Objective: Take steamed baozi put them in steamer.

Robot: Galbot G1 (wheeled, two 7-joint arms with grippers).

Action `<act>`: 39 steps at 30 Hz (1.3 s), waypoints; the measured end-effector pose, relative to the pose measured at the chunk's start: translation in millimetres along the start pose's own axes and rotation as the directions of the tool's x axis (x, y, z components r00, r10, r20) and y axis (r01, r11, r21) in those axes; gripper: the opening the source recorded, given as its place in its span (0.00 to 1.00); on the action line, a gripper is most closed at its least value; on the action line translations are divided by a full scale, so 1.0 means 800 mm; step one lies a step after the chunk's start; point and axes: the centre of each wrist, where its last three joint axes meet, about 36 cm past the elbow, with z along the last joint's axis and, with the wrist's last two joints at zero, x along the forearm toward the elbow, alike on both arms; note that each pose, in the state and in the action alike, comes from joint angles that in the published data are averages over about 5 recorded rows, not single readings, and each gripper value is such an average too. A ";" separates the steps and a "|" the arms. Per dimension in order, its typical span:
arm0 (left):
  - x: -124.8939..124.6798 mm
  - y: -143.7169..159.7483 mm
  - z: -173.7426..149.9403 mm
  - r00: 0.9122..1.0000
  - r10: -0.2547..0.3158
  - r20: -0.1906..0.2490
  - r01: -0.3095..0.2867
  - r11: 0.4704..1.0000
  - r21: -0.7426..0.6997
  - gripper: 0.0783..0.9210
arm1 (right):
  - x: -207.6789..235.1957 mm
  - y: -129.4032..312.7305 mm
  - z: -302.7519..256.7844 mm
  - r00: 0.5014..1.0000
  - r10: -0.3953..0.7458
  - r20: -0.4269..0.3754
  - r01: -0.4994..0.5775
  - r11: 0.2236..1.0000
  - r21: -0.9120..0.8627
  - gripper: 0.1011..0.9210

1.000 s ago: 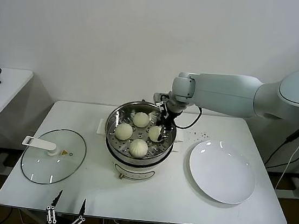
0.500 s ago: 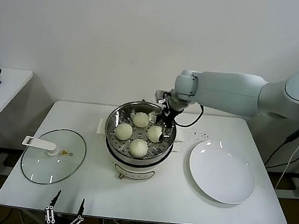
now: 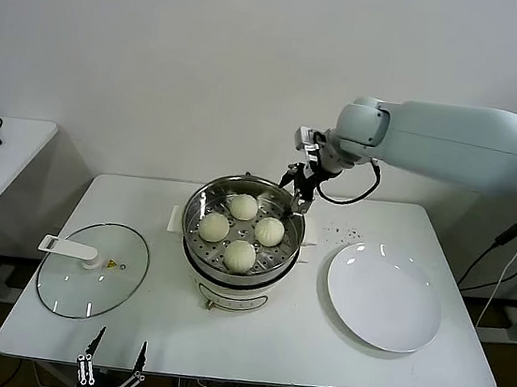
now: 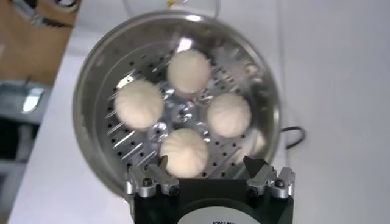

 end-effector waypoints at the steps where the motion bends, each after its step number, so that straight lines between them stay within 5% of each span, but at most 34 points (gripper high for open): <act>1: 0.000 0.000 0.000 1.000 0.000 0.000 0.000 1.000 0.000 0.88 | 0.003 0.004 0.004 0.999 0.028 0.020 -0.028 1.000 -0.008 0.88; 7: -0.001 0.001 -0.001 1.000 -0.003 -0.001 0.003 1.000 -0.001 0.88 | 0.010 0.038 0.028 0.965 0.215 0.148 -0.203 0.975 -0.091 0.88; 14: -0.005 0.002 -0.001 1.000 -0.004 0.003 0.004 1.000 -0.004 0.88 | 0.016 0.087 0.064 0.870 0.418 0.261 -0.356 0.900 -0.252 0.88; 28: -0.009 0.000 0.001 1.000 -0.004 0.008 0.004 1.000 0.001 0.88 | 0.019 0.216 0.136 0.629 0.714 0.307 -0.536 0.685 -0.494 0.88; 39: -0.007 0.000 0.002 1.000 -0.009 0.009 0.009 1.000 0.003 0.88 | -0.017 0.304 0.147 0.382 0.848 0.367 -0.542 0.527 -0.654 0.88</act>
